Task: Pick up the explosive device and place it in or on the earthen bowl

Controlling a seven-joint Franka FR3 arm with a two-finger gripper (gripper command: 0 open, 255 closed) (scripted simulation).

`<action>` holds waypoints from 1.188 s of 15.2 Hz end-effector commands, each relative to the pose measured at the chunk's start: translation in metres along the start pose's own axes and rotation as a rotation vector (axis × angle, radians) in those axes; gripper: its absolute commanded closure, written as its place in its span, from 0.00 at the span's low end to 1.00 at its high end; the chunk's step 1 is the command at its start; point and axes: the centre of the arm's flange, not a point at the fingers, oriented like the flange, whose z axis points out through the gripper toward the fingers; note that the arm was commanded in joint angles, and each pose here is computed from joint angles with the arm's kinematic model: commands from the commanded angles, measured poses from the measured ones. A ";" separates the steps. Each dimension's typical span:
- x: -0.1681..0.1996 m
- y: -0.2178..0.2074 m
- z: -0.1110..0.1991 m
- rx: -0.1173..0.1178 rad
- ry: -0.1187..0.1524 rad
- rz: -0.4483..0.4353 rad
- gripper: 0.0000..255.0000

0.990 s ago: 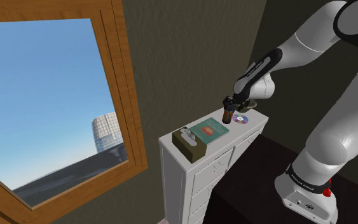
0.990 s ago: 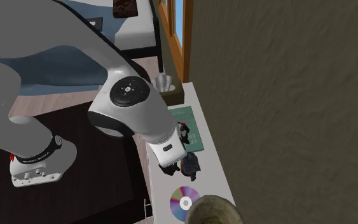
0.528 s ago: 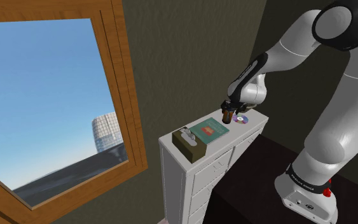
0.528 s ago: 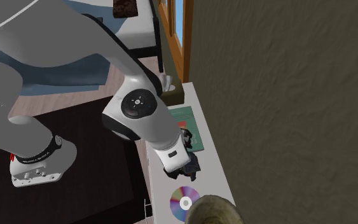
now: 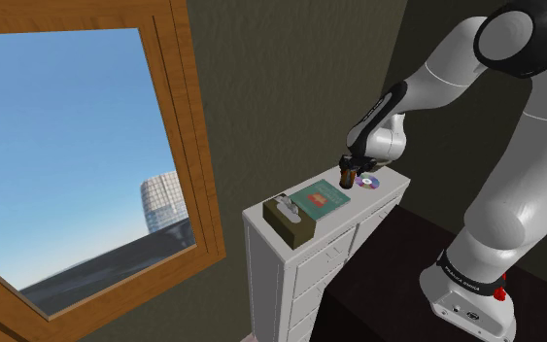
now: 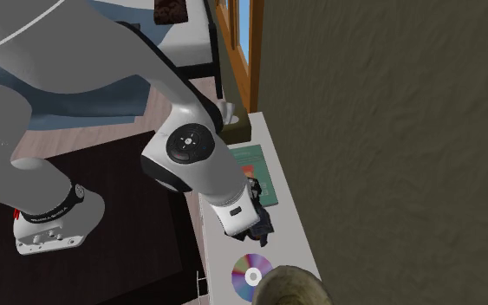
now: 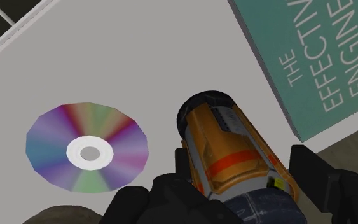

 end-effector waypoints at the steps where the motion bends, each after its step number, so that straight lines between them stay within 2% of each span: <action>1: 0.000 0.000 0.000 0.000 -0.001 0.000 1.00; 9: 0.000 0.000 0.000 0.000 0.000 0.000 1.00; 18: 0.013 -0.006 -0.045 0.000 0.000 0.000 1.00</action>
